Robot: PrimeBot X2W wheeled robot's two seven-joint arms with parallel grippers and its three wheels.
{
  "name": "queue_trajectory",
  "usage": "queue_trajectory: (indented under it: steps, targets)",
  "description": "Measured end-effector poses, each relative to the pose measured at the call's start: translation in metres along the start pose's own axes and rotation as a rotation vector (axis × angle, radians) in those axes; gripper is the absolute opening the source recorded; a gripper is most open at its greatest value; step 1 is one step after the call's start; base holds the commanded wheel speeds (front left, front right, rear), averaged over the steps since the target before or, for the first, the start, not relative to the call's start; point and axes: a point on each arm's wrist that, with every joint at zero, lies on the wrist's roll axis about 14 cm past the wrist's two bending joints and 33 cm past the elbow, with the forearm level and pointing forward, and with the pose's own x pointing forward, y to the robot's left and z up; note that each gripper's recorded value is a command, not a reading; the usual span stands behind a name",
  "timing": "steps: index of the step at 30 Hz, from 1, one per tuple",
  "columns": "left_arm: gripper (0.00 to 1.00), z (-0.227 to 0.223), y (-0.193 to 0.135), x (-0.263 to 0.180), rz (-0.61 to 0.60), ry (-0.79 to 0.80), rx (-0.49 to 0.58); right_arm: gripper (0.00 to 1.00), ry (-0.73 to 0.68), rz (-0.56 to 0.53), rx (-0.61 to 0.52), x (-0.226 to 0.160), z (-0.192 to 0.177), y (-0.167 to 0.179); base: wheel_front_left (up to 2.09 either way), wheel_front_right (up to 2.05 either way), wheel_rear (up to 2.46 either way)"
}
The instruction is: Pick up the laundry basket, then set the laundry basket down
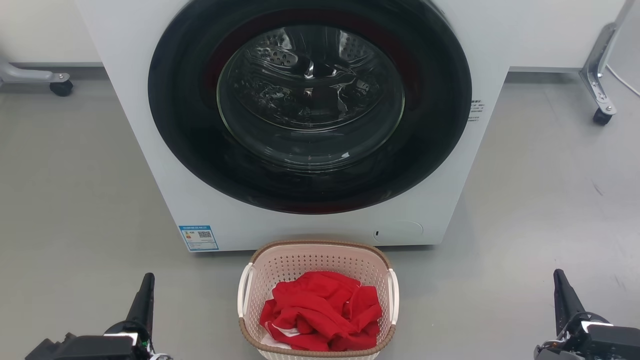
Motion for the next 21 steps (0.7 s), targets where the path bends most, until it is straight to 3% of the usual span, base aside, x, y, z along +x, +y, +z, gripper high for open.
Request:
queue_trajectory:
  steps: [21]
  targets:
    - [0.00,0.0000,0.0001,0.0000,0.000,0.000,0.000,0.00,0.000,0.000,0.001,0.0000,0.0000,0.0001,0.00,0.00,0.00]
